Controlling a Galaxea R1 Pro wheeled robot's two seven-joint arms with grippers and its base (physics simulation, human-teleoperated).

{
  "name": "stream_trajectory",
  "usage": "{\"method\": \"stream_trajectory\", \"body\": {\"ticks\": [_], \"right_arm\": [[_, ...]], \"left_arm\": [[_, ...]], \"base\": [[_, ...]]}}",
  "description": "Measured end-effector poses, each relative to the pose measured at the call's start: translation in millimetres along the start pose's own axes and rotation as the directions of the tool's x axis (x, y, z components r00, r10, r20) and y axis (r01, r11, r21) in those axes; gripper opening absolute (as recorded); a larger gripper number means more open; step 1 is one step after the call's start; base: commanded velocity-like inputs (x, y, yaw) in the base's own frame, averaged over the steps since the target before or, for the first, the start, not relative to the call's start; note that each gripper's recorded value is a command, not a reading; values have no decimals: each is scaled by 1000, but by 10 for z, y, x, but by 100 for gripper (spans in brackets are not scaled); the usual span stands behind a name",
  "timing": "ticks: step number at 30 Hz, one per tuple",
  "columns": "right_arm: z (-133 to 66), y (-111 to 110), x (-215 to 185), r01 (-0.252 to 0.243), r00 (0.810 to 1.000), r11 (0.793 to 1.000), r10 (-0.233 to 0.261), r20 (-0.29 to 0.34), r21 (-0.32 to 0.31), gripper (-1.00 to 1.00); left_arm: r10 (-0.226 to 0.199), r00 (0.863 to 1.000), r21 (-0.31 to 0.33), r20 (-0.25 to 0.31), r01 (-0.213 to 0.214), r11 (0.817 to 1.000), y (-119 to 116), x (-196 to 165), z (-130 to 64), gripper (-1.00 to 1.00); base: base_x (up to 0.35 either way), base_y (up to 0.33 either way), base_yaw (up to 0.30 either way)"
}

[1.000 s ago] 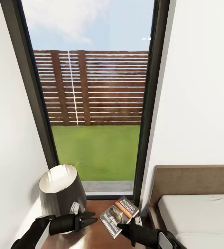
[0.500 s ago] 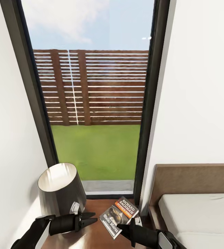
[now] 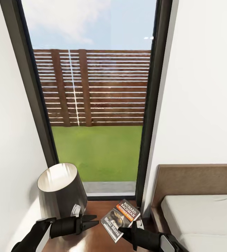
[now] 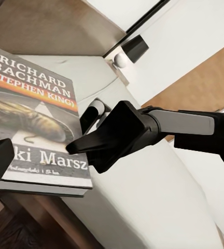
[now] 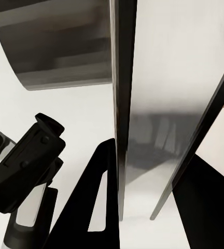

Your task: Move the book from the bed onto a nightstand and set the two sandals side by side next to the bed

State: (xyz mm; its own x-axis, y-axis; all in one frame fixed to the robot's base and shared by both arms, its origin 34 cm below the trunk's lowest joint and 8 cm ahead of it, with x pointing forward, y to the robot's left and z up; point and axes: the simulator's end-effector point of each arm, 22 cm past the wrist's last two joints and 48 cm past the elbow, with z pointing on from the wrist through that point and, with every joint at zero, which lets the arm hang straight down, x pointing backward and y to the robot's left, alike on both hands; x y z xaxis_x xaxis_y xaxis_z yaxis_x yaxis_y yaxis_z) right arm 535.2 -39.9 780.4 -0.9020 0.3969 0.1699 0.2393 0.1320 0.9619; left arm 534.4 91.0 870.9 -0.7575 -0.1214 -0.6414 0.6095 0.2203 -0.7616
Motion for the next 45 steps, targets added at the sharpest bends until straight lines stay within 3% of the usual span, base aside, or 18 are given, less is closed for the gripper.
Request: {"method": "stream_trajectory", "body": {"ticks": [45], "right_arm": [[156, -667, -131, 7, 1000, 1000, -7, 2, 3, -100]], "left_arm": [[-4, 1000, 17, 4, 4, 1000, 487, 437, 134, 100]], "base": [[0, 0, 0]]}}
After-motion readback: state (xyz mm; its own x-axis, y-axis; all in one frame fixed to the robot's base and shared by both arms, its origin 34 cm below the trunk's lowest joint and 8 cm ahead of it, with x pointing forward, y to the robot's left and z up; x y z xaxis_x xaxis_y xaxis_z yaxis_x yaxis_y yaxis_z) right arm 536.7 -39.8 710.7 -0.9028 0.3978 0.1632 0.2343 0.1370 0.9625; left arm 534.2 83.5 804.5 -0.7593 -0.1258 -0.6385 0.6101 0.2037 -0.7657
